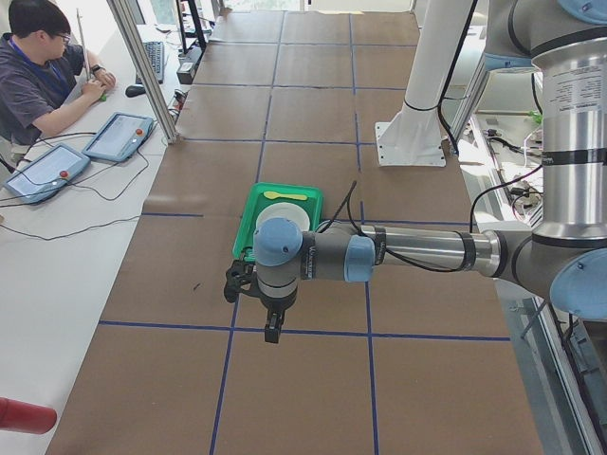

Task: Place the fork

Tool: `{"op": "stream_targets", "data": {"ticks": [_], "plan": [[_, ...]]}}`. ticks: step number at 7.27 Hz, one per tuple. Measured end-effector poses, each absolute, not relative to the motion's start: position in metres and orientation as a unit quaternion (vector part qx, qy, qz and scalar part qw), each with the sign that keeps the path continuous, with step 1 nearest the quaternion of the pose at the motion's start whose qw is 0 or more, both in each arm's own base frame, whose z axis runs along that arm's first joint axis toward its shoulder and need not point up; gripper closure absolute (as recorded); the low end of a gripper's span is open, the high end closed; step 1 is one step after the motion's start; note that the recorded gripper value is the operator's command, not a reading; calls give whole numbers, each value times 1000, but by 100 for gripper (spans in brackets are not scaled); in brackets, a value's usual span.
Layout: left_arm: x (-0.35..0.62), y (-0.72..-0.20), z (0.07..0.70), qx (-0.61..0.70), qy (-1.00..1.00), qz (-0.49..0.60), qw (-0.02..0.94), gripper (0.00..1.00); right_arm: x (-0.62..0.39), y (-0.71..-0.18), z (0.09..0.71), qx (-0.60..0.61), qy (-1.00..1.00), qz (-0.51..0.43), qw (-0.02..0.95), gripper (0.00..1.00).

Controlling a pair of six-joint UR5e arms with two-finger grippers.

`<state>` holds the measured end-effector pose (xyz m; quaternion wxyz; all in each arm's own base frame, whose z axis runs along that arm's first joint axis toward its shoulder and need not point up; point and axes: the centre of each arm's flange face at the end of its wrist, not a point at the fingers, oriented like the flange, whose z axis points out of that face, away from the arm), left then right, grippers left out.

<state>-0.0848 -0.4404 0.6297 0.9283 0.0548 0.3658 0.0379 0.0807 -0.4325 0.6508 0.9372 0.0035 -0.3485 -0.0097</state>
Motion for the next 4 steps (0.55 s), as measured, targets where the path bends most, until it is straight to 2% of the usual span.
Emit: {"op": "stream_targets", "data": {"ticks": [4], "plan": [[-85,-442,623,61,365,40,928,0,81,-433,651,3,-349,-10,937,0]]}}
